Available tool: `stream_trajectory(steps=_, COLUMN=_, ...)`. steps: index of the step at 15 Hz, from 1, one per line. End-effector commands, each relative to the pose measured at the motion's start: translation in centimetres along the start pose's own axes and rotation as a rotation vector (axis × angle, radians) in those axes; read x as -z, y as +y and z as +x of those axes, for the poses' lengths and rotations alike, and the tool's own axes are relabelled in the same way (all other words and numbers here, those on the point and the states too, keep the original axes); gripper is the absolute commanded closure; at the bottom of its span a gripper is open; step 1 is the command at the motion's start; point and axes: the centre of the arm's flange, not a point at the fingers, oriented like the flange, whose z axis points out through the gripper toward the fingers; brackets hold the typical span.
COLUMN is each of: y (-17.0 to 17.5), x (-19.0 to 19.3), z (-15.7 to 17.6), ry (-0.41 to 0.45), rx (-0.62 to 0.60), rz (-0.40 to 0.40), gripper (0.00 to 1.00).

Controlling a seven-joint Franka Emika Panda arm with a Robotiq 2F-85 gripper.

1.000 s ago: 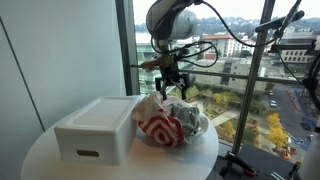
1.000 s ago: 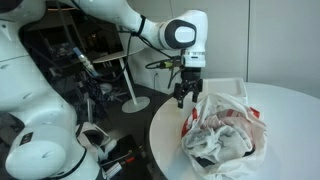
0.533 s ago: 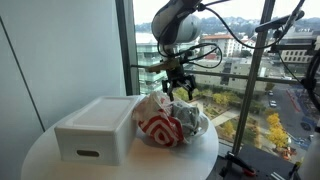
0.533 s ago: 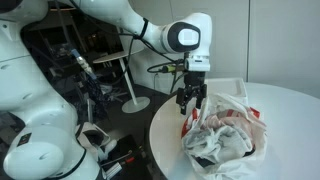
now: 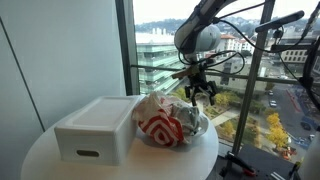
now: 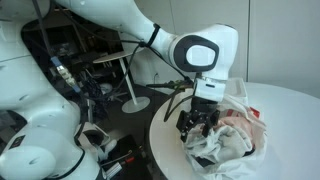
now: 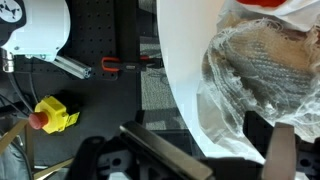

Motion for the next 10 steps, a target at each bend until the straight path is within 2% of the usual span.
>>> stream_trajectory(steps=1, y=0.9, x=-2.3, z=2.5, ry=-0.048, rx=-0.055, rz=-0.041, gripper=0.00)
stream_trajectory(steps=4, y=0.7, x=-4.2, z=4.1, ry=-0.073, rx=-0.093, rz=-0.100, gripper=0.00)
stream_trajectory(steps=8, y=-0.9, x=-6.8, z=5.2, ry=-0.090, rx=-0.086, rz=-0.150, gripper=0.00)
stream_trajectory(steps=10, y=-2.0, x=-7.9, z=5.5, ry=-0.088, rx=-0.070, rz=-0.131, gripper=0.00)
